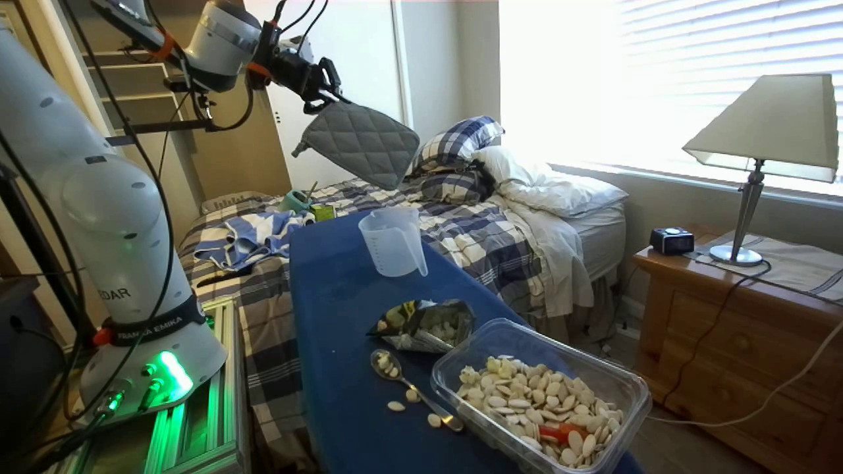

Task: Put the grey pot placemat on top of the clear jug.

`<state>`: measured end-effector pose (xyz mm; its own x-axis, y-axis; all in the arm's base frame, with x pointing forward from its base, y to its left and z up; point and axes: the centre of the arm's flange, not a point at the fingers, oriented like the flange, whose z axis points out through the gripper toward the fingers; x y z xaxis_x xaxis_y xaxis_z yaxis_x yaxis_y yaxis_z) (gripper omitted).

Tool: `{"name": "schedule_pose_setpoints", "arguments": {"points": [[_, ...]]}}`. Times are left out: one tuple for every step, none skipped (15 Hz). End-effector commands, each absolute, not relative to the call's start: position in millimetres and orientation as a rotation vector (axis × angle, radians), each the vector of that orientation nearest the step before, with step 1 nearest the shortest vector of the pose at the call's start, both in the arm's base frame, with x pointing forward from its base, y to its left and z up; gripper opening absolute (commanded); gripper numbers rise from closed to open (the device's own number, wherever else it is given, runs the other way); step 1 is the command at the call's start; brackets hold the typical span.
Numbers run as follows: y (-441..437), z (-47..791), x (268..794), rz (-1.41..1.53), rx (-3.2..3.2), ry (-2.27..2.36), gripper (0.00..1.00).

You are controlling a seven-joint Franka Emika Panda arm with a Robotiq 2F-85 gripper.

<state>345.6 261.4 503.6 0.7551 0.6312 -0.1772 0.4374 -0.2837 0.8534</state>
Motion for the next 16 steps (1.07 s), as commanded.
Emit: {"name": "schedule_pose_setpoints", "arguments": {"points": [[230, 501, 336, 0.230, 1.882, 0.822, 0.03], [224, 499, 335, 0.220, 1.880, 0.821, 0.03], [218, 496, 336, 0.214, 1.881, 0.820, 0.03], [214, 492, 337, 0.215, 1.882, 0.830, 0.03], [211, 487, 340, 0.225, 1.887, 0.841, 0.03], [209, 484, 343, 0.234, 1.883, 0.854, 0.03], [209, 480, 349, 0.249, 1.883, 0.870, 0.03], [209, 477, 353, 0.262, 1.880, 0.883, 0.03], [209, 473, 357, 0.271, 1.878, 0.901, 0.03], [208, 470, 360, 0.282, 1.876, 0.917, 0.03], [207, 467, 362, 0.290, 1.875, 0.931, 0.03], [207, 464, 364, 0.297, 1.878, 0.940, 0.03], [208, 462, 364, 0.293, 1.883, 0.951, 0.03], [209, 461, 364, 0.284, 1.888, 0.955, 0.03], [210, 460, 362, 0.269, 1.895, 0.954, 0.03], [211, 459, 361, 0.257, 1.892, 0.954, 0.03]]}}
